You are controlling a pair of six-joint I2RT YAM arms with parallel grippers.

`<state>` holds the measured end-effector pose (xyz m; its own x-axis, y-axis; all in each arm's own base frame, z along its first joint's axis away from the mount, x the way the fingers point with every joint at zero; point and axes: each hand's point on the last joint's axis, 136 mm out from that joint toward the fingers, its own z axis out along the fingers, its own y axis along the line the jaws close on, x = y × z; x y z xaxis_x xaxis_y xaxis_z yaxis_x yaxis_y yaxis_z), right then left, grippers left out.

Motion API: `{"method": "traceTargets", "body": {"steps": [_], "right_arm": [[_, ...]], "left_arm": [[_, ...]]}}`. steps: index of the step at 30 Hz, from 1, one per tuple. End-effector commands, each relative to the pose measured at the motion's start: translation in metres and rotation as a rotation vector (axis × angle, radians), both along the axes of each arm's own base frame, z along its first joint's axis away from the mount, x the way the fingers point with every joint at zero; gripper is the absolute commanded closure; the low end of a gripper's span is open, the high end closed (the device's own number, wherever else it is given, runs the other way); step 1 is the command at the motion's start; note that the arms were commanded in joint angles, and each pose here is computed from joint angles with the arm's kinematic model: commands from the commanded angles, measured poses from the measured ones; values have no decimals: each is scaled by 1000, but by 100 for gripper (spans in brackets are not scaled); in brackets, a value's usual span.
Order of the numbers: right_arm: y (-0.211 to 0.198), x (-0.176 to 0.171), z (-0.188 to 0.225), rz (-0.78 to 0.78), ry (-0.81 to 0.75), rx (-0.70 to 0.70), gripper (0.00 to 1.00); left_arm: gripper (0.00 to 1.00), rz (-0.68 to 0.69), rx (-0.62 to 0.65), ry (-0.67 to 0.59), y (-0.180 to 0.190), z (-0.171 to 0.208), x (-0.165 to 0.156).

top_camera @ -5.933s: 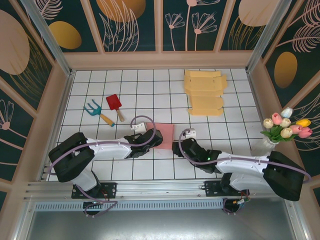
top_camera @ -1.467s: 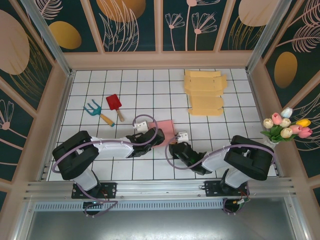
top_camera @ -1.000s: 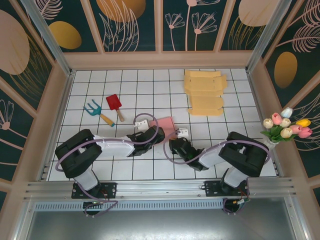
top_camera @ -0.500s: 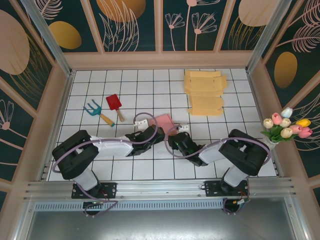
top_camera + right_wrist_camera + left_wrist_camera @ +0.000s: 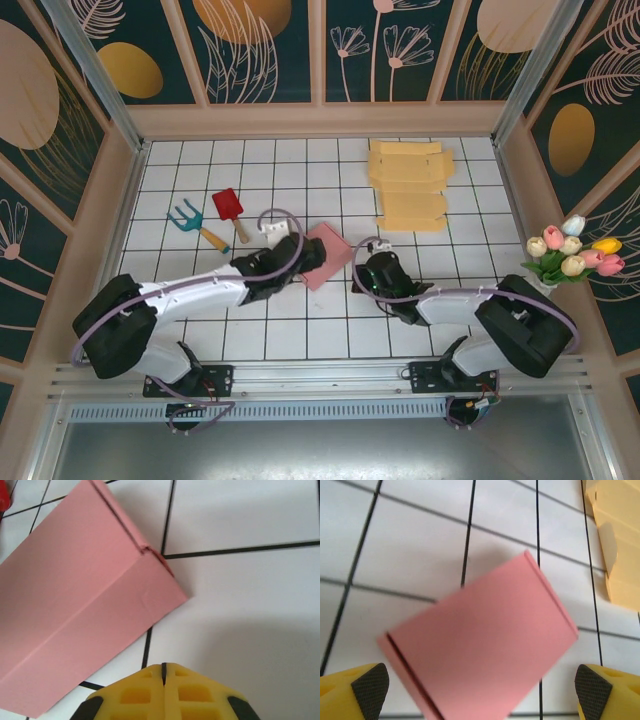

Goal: Fold the paper box

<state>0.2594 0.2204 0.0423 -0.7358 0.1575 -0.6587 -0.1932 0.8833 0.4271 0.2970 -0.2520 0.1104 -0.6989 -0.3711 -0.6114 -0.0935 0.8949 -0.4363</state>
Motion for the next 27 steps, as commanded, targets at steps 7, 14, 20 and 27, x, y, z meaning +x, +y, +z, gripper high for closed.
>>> {"method": "traceTargets", "body": {"steps": [7,14,20,27], "right_arm": [[-1,16,-1,27,124,85,100],[2,37,-9,29,154,123,100],[13,47,-17,62,179,144,100],[19,55,-24,58,199,142,100]], "left_arm": [[1,-172,155,-84,-2,0,85],[1,-263,120,-51,-25,-31,102],[5,-381,-1,-28,-52,-48,90],[8,-458,-108,12,-74,-64,73]]}}
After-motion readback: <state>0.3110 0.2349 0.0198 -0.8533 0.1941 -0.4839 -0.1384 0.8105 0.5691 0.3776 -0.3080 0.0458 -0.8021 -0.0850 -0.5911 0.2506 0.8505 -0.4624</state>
